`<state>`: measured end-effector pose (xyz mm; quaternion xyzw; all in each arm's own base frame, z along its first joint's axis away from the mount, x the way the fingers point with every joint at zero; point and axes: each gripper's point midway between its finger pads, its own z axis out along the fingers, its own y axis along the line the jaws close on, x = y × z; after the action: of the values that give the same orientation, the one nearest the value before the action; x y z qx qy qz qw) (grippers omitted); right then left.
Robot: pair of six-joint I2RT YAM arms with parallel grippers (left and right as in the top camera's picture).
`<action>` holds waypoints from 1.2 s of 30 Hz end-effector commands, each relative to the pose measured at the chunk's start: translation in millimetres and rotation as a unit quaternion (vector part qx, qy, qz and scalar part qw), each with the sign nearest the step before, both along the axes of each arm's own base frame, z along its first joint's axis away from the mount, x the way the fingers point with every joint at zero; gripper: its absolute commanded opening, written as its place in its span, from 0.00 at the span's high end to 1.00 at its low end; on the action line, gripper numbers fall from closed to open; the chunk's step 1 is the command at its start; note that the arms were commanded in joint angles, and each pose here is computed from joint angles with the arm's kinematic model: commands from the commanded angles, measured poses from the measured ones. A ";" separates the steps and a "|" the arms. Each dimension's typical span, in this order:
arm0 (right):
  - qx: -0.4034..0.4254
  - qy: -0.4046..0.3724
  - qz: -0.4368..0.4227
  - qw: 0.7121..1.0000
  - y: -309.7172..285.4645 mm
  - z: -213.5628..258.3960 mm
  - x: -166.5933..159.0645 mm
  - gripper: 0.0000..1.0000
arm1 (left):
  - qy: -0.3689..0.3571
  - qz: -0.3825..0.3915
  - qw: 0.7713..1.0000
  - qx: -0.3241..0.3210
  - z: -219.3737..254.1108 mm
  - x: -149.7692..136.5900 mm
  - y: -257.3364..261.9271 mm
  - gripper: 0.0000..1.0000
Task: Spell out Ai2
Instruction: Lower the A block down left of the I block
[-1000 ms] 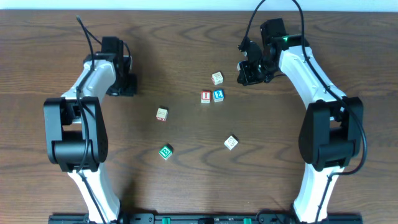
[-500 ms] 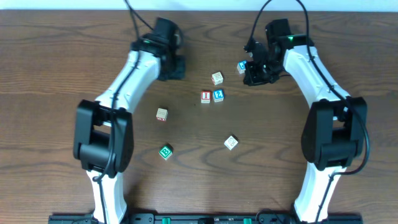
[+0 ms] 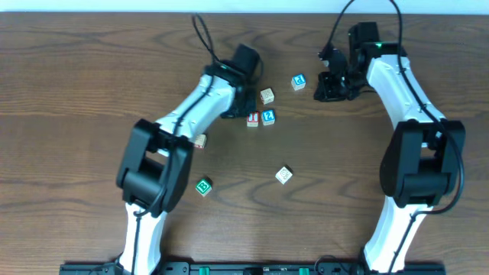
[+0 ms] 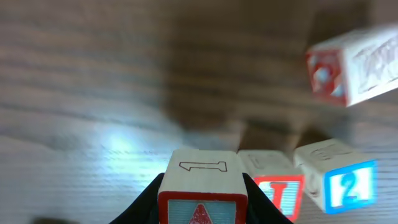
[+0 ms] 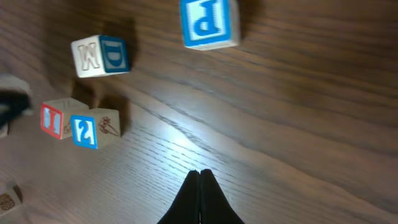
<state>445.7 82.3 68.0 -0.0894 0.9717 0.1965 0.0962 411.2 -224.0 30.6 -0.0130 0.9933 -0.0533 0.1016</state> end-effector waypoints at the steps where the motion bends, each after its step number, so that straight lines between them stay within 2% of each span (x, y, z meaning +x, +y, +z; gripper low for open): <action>1: 0.011 0.012 0.002 1.000 -2.5 -5.7 -3.8 0.98 | 0.003 0.030 0.999 0.037 -12.9 -3.5 8.3 0.94; 12: 0.010 0.032 0.011 0.999 5.3 -6.9 -14.8 0.98 | 0.020 0.034 0.998 0.044 -34.5 -5.6 8.8 0.94; 25: 0.008 0.034 0.022 0.999 14.9 -7.3 -17.6 0.99 | 0.037 0.028 0.998 0.040 -35.6 -13.1 8.2 0.94; 36: 0.008 0.034 0.022 0.999 14.9 -7.1 -17.6 0.98 | 0.038 0.013 0.998 0.043 -35.7 -13.9 8.3 0.61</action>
<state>431.6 91.4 66.6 -0.0940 0.9724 0.2022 0.0681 401.2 -218.4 1.4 -0.0279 0.9967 -0.0141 0.0755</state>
